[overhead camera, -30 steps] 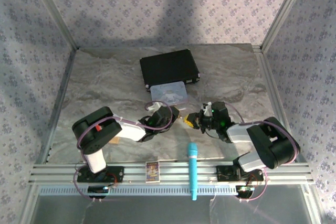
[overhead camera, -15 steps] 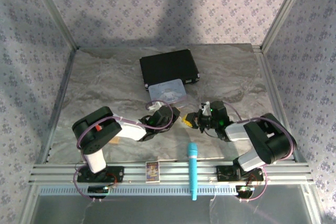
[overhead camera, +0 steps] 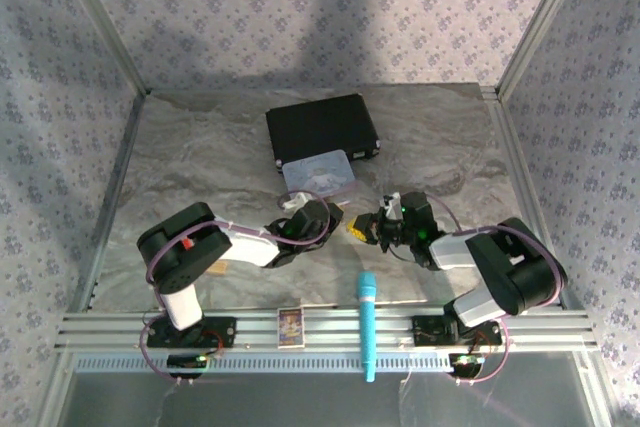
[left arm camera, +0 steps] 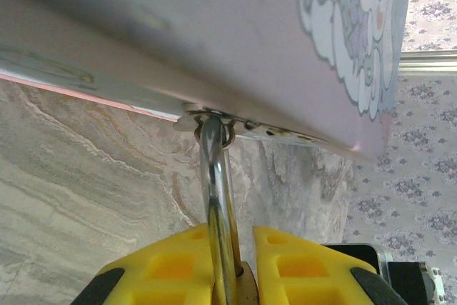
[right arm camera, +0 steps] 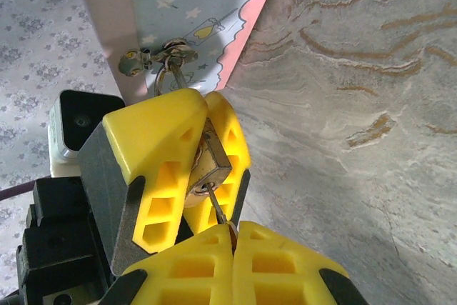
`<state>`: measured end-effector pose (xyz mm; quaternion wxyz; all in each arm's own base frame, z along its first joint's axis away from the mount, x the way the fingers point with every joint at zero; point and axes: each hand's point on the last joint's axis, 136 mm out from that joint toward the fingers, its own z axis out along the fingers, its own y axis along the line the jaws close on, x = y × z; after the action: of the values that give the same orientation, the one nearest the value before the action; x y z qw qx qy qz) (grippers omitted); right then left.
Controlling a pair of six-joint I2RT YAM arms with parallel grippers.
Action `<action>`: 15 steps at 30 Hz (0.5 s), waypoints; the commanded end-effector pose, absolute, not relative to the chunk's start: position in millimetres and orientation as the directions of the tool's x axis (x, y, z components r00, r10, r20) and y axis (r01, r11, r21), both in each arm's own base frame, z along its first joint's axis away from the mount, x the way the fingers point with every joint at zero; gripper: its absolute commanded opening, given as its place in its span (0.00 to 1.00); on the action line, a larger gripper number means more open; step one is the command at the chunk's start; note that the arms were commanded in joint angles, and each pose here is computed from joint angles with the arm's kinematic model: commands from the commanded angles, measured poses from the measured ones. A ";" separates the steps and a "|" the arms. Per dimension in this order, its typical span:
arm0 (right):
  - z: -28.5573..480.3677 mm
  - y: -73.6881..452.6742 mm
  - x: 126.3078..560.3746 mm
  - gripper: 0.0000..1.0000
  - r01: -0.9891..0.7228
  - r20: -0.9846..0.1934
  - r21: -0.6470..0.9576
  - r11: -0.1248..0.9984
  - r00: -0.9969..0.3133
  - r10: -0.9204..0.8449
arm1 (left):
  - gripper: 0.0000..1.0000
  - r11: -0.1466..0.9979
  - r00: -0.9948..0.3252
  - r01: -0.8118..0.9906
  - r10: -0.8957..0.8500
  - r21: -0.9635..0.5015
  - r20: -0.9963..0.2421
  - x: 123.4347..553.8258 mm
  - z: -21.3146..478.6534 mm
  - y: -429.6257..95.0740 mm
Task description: Unlock the padlock with the key
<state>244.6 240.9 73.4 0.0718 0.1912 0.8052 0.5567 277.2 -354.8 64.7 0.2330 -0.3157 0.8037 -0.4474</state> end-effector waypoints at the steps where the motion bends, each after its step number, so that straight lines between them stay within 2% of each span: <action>1: 93.1 250.7 244.2 0.00 0.152 0.047 0.950 0.272 -0.932 0.359 | 0.06 0.341 -0.721 -0.296 -0.692 -0.892 -0.026 275.9 80.4 -374.8; 15: 85.5 246.5 256.2 0.00 0.166 0.063 0.954 0.251 -0.926 0.372 | 0.00 0.293 -0.727 -0.302 -0.687 -0.907 0.020 273.1 83.7 -375.5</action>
<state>245.1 241.8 70.5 0.0672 0.1894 0.8025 0.5618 279.1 -354.3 66.0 0.2318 -0.3213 0.7998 -0.4509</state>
